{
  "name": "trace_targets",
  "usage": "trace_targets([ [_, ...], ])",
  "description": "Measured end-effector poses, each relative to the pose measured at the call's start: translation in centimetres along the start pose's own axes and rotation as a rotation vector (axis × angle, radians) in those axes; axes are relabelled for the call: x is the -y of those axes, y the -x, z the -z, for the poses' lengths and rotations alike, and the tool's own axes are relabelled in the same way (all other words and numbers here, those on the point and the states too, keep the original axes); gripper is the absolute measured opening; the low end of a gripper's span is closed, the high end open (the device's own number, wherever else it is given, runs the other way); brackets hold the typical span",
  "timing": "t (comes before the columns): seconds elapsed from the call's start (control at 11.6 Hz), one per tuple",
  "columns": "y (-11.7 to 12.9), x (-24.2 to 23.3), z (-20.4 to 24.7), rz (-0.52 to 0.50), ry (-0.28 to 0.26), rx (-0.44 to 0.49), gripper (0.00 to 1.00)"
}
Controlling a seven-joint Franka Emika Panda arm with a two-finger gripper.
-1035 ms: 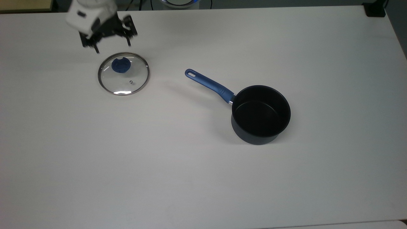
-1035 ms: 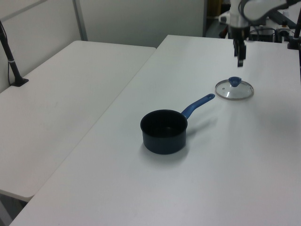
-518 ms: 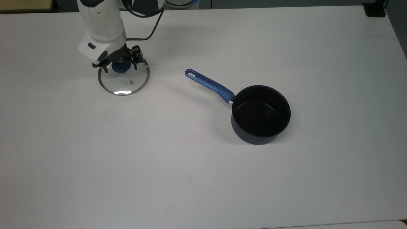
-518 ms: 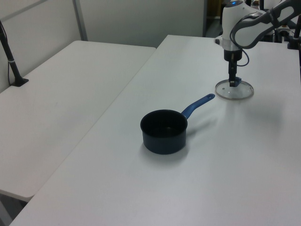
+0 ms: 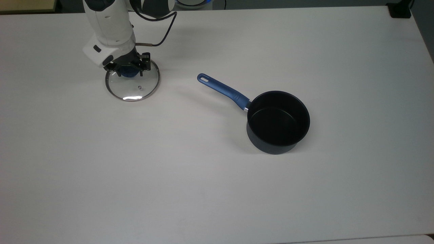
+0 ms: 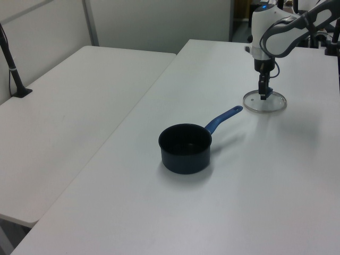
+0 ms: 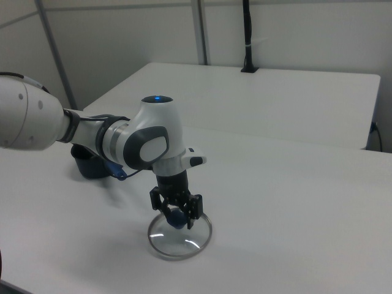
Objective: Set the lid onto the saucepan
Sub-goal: 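Lift the glass lid and carry it over the black saucepan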
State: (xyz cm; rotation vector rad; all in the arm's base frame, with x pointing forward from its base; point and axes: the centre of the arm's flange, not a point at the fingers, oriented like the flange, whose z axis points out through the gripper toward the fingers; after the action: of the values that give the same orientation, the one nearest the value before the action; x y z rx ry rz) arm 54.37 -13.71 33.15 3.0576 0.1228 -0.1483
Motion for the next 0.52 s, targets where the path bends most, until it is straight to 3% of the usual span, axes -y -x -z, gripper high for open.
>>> trace_targets([
  [0.09, 0.0, 0.0, 0.2, -0.012, 0.001, -0.004, 0.58],
  [0.26, -0.6, -0.9, 2.8, -0.038, 0.007, -0.019, 0.56],
  [0.52, -3.1, 0.0, 13.8, -0.094, -0.001, -0.097, 0.55],
])
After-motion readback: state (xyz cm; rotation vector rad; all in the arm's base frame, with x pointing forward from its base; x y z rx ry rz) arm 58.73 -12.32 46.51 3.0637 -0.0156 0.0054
